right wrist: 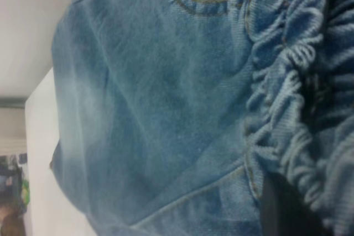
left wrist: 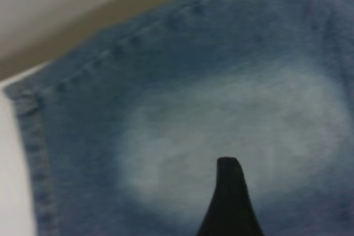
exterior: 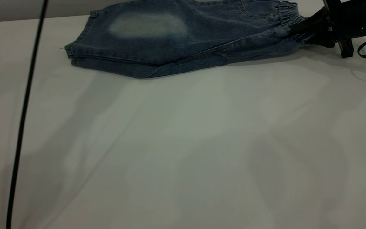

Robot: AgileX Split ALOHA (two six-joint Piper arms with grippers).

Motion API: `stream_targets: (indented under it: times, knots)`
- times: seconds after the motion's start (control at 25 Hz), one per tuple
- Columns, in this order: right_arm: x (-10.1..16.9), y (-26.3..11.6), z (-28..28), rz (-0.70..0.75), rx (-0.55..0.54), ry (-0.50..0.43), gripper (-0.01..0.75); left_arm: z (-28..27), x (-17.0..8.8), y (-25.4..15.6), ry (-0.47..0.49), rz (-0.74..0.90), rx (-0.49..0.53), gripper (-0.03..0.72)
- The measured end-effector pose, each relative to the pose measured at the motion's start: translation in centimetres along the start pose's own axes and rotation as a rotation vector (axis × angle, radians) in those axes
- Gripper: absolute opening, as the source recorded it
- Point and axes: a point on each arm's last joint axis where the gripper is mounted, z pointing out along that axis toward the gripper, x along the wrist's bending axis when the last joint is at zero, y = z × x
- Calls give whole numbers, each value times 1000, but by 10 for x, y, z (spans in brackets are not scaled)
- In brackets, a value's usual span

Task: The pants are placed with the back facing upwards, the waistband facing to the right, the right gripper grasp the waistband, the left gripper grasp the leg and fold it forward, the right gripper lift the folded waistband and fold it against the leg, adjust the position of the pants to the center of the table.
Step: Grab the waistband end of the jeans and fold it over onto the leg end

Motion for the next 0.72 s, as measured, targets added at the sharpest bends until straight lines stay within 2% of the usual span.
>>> stream_targets:
  times: [0.32,0.52,0.72]
  knots:
    - [21,9,-9,-62,-10,-1,90,32,-21,13,-25,20,106,489]
    - [38,15,-19,-115,-14,-14,90,59,-22,0,-20,27,176,488]
    - [42,15,-22,-127,9,-19,90,87,-24,-19,-22,30,240,488]
